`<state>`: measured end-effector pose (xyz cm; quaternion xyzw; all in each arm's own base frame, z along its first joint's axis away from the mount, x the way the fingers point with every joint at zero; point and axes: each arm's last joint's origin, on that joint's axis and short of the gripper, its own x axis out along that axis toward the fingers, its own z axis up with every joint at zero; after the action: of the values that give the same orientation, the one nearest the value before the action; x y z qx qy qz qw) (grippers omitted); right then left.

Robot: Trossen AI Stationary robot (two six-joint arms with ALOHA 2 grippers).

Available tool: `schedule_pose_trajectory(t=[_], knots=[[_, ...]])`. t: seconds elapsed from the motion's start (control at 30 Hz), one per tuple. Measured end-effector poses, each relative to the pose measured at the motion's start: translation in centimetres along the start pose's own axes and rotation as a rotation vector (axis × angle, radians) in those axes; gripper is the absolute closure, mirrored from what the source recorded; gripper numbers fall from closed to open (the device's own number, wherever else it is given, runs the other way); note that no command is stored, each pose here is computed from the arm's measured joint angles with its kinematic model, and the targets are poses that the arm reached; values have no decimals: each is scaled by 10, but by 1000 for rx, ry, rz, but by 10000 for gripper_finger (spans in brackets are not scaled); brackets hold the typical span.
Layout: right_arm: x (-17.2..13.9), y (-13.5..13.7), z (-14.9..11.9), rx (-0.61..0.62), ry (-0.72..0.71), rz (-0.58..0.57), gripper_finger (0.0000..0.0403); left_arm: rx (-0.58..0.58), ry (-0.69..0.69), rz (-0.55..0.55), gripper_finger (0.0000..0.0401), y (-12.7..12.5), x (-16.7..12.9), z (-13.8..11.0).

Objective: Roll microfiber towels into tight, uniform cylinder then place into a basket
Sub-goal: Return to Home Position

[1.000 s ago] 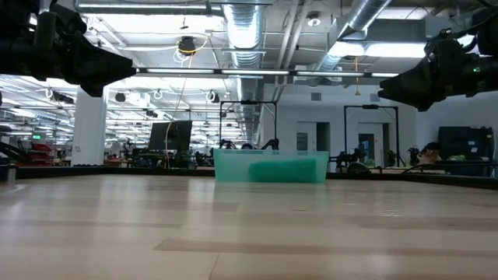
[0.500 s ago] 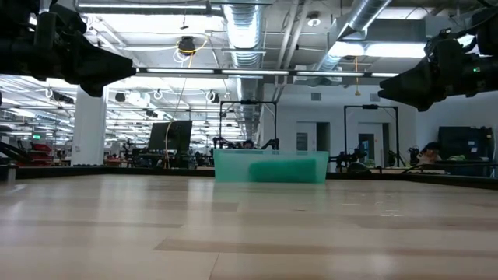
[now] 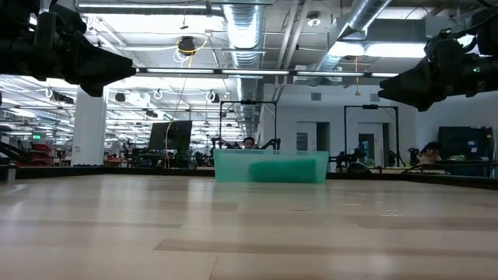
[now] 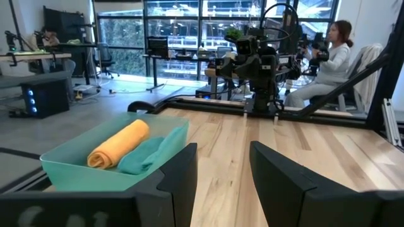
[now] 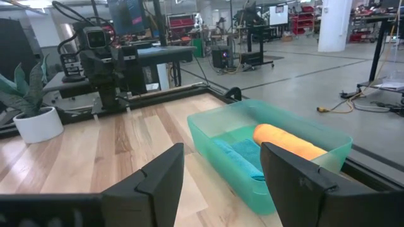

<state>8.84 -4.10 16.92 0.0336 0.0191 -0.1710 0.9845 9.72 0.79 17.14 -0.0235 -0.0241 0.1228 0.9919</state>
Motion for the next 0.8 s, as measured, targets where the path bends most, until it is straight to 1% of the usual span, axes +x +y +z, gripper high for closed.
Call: schedule_pose_trajectory(t=[0.8], knots=[[0, 0, 0, 0, 0, 0, 173, -3, 0, 0, 266, 0, 0, 0]])
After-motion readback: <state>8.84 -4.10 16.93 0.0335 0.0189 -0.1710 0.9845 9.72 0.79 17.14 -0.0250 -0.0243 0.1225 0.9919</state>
